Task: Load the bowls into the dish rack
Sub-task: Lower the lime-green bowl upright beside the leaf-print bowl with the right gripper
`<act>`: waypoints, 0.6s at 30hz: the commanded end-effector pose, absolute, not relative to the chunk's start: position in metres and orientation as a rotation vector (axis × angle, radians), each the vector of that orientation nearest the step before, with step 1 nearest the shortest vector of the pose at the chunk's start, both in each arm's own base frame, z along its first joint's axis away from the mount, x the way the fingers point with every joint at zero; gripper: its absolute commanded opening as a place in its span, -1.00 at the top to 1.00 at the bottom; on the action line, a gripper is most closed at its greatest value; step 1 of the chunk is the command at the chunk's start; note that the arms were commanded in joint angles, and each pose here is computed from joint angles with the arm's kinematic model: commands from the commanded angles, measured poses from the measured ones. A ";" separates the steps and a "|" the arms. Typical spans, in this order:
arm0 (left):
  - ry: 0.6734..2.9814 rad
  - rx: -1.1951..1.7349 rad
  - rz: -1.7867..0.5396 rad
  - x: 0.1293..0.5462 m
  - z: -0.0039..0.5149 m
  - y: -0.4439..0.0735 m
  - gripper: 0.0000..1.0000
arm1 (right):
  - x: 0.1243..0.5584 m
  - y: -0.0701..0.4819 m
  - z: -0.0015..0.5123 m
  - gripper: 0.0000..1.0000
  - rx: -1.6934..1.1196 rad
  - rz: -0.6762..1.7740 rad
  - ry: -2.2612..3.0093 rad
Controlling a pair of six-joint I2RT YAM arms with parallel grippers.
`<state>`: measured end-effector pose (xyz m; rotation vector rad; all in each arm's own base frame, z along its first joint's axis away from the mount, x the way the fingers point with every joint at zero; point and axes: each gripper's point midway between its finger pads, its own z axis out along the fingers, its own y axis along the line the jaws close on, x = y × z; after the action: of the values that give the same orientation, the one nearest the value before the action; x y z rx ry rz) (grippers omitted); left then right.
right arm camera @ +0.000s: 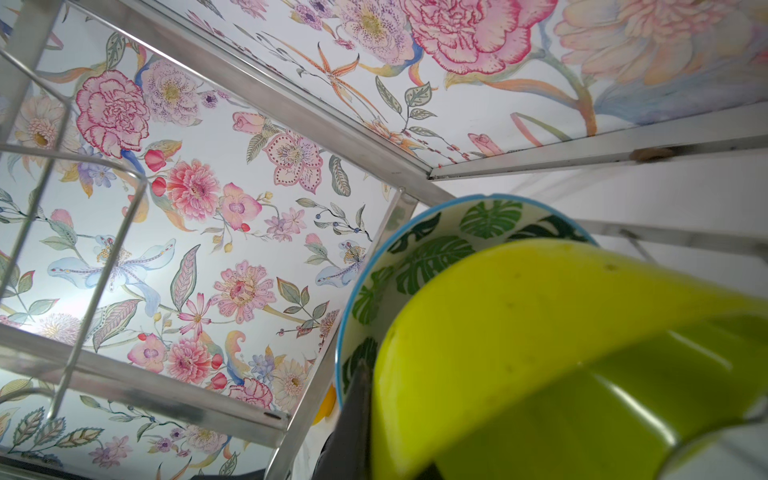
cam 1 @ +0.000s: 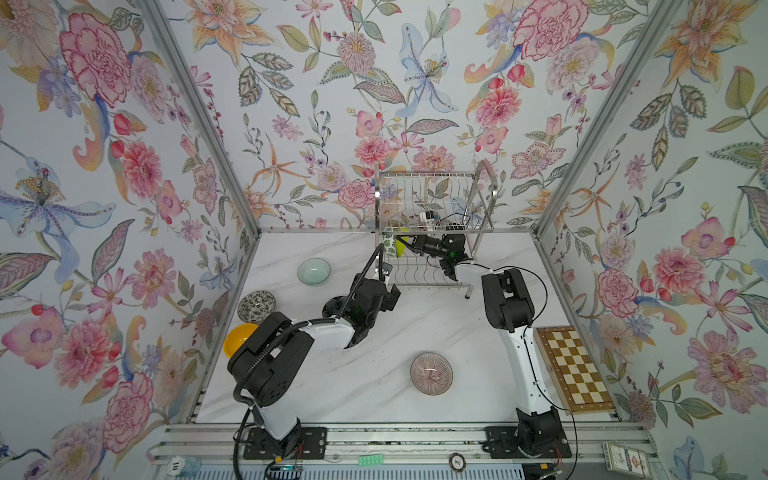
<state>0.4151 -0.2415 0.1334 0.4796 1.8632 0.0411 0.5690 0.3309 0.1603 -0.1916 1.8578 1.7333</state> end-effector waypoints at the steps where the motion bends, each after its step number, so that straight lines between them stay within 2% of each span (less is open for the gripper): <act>1: 1.825 0.464 0.049 0.417 0.153 -0.244 -0.98 | 0.575 0.325 0.147 0.77 -0.180 1.718 1.890; 3: 1.825 0.465 0.049 0.417 0.153 -0.244 -0.98 | 0.576 0.325 0.148 0.71 -0.179 1.718 1.890; 18: 1.827 0.470 0.044 0.417 0.152 -0.245 -0.98 | 0.575 0.326 0.159 0.62 -0.190 1.719 1.869</act>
<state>0.4151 -0.2415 0.1334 0.4800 1.8631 0.0414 0.5724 0.3281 0.1580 -0.1741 1.8866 1.7268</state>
